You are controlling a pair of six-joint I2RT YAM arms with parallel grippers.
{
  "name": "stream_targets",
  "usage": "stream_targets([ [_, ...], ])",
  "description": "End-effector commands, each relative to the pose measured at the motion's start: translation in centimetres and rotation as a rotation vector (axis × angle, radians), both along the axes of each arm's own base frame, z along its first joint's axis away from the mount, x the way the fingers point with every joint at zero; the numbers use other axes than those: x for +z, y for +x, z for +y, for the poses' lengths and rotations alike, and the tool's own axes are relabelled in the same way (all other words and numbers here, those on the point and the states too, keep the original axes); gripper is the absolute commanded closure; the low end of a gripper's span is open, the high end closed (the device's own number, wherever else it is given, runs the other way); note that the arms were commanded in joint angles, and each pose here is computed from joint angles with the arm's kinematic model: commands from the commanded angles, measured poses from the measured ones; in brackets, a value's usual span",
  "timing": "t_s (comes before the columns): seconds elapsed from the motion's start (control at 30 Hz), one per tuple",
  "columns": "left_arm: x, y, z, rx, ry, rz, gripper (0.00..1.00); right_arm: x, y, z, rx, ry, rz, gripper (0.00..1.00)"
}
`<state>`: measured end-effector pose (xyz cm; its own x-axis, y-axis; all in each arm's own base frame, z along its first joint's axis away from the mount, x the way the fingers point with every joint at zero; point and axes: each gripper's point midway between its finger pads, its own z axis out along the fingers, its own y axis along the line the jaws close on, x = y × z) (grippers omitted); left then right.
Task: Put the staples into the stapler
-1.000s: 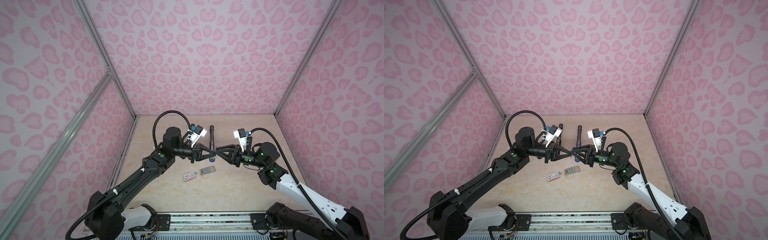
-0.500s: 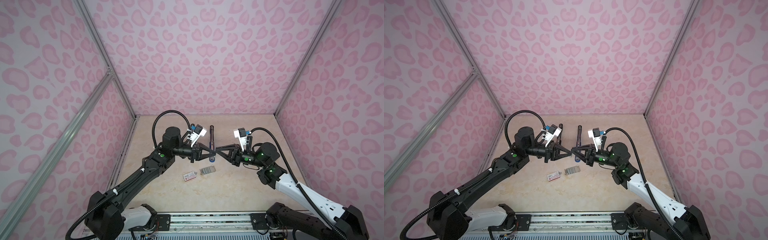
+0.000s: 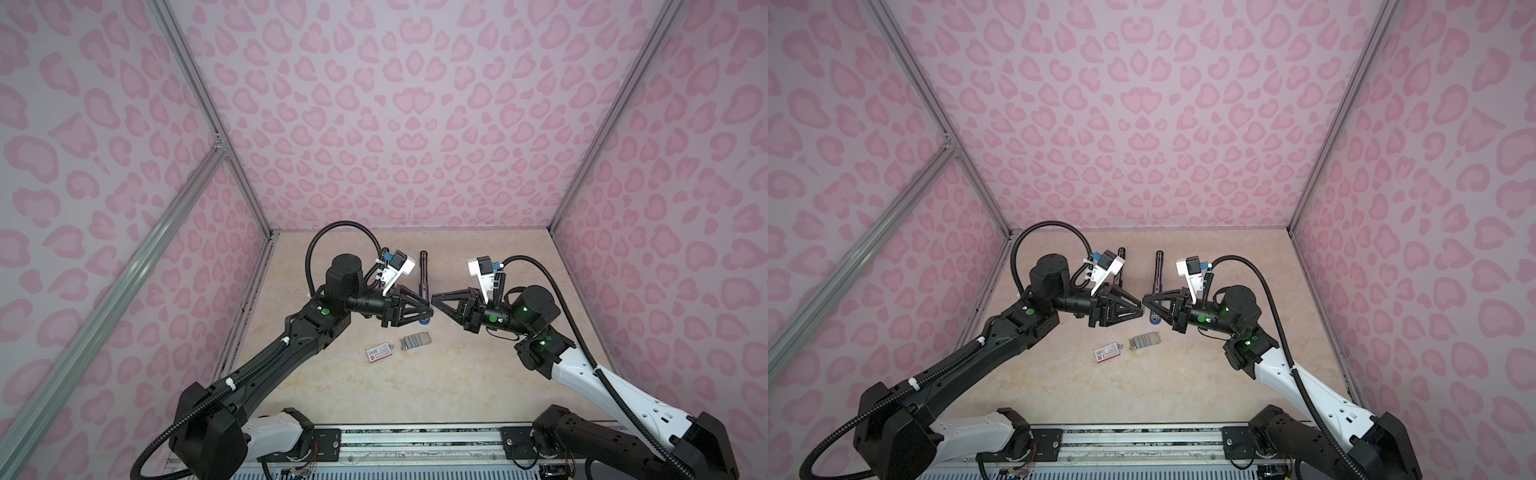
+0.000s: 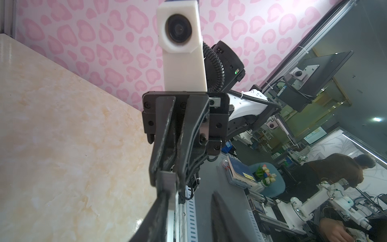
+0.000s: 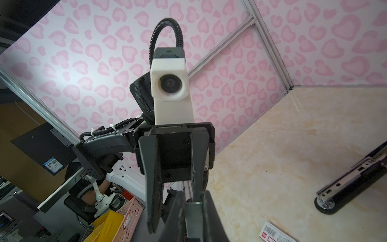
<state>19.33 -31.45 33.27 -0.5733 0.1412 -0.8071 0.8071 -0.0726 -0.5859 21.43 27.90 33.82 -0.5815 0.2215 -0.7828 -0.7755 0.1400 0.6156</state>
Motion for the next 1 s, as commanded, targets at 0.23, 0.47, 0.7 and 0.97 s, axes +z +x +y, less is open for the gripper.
stream_targets([
  [0.23,-3.3,4.3,4.8,0.353,0.087,0.034,0.57,-2.3,3.1,-1.6,-0.173,-0.149,0.033,0.87],
  [0.47,-9.4,8.3,11.2,0.837,0.304,0.101,0.38,-6.4,8.0,-2.8,-0.376,-0.387,0.148,0.87],
  [0.7,-13.3,8.5,13.3,0.953,0.396,0.170,0.36,-9.8,12.7,-2.4,-0.559,-0.624,0.195,0.86],
  [0.97,-14.2,8.7,13.4,0.962,0.407,0.158,0.29,-14.6,17.5,-0.8,-0.731,-0.794,0.256,0.85],
])
